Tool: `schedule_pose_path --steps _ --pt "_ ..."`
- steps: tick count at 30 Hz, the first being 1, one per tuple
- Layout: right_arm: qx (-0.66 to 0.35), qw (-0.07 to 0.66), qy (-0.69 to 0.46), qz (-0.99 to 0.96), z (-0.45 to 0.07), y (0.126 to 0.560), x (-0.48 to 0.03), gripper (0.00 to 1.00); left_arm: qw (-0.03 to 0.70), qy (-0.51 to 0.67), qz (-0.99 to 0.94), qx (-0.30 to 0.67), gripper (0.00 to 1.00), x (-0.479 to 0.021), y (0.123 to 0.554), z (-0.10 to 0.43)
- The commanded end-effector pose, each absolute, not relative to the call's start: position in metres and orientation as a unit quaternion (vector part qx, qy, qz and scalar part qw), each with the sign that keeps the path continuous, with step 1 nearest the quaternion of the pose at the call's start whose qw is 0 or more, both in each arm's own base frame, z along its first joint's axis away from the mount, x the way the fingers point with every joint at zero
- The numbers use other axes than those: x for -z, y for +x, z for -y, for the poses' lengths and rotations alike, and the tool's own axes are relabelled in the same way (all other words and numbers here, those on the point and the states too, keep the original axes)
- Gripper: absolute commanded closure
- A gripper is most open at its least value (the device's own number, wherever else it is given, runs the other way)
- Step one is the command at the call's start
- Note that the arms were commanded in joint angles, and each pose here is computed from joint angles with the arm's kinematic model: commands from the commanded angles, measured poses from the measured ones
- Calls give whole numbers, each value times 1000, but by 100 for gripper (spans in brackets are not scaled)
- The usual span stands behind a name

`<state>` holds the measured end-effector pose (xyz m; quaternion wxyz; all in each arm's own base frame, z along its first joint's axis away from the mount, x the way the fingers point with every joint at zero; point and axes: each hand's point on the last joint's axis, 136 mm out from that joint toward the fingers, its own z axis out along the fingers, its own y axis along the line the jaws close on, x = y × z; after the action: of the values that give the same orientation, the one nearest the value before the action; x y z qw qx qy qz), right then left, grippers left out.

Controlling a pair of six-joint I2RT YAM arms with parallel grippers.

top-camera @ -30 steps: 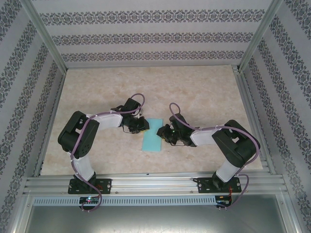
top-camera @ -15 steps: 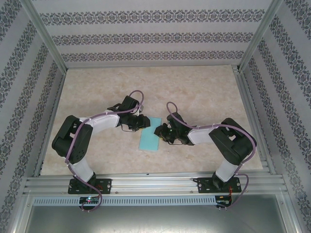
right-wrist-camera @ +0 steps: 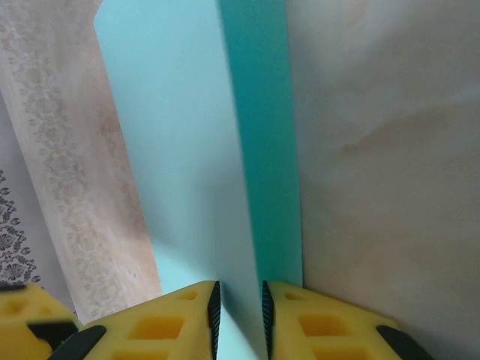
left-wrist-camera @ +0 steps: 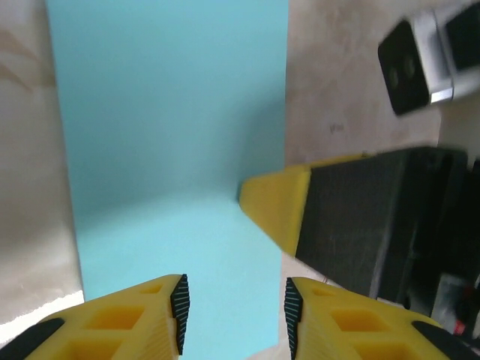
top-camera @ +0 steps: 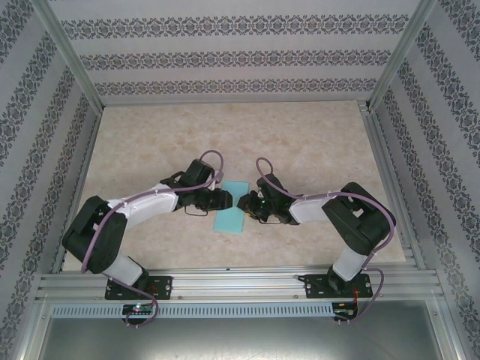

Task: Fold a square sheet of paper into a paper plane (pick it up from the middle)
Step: Third fold the triangle at the center of the table.

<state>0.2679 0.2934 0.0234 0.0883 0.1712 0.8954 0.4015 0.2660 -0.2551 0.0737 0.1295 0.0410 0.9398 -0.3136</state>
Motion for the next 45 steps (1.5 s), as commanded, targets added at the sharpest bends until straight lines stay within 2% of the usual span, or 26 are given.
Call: schedule_pose_path --steps 1,7,11,19,26,29,36,39,44,45 --pt "-410 81 163 -894 -299 267 -31 79 188 107 -931 293 56 -82 255 259" --pt "-414 76 159 -893 -302 268 -41 88 250 264 -910 198 54 -76 209 263" --pt "-405 75 154 -898 -301 268 -45 88 254 339 -898 122 54 -60 192 259" --pt "-397 71 154 -902 -299 266 -44 88 264 402 -877 11 51 -45 193 266" --pt "-393 67 156 -904 -298 265 -41 87 285 407 -868 -17 50 -45 204 279" --pt "-389 66 156 -905 -297 264 -40 86 288 407 -867 -15 57 -47 205 282" --pt "-379 68 155 -910 -290 263 -38 84 289 395 -872 -17 89 -49 206 279" --pt "-379 69 156 -910 -289 263 -38 83 291 391 -873 -16 97 -51 206 278" --pt "-384 72 152 -908 -289 265 -42 81 288 390 -875 -7 100 -53 204 280" --pt "-385 72 149 -908 -289 266 -43 78 286 391 -875 -3 100 -55 204 281"
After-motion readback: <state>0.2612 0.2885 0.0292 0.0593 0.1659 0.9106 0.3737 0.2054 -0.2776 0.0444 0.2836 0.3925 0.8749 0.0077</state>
